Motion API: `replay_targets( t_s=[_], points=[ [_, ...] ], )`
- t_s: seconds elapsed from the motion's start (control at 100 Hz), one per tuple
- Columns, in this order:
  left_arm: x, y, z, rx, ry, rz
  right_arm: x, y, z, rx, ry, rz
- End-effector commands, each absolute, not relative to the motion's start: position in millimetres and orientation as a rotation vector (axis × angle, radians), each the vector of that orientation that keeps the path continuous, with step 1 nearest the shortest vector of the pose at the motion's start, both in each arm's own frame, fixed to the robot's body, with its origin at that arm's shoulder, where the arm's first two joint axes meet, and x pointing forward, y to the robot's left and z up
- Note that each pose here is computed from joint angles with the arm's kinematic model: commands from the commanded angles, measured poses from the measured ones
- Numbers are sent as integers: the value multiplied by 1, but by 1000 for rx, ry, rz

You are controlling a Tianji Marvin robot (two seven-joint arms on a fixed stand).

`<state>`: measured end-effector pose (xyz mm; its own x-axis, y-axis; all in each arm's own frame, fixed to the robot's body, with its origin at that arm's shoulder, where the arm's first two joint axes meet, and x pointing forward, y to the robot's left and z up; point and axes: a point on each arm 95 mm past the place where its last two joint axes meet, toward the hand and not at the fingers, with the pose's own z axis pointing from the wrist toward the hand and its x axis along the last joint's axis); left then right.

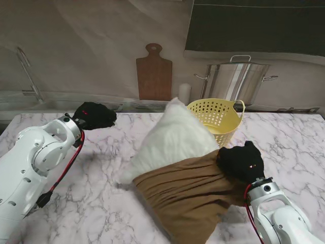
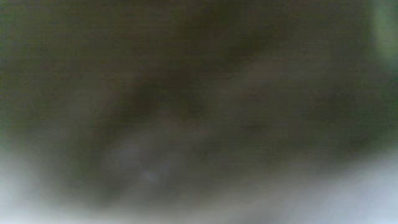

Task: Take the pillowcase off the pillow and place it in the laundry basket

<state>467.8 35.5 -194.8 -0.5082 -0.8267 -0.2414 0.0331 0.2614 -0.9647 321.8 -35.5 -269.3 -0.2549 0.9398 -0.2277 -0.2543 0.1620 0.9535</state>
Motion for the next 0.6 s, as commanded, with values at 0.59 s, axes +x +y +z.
replay_targets(
  t_s=[0.59],
  points=[
    [450,19,-174,-734,1639,-1533,329,15,-258,554,1370,1695]
  ],
)
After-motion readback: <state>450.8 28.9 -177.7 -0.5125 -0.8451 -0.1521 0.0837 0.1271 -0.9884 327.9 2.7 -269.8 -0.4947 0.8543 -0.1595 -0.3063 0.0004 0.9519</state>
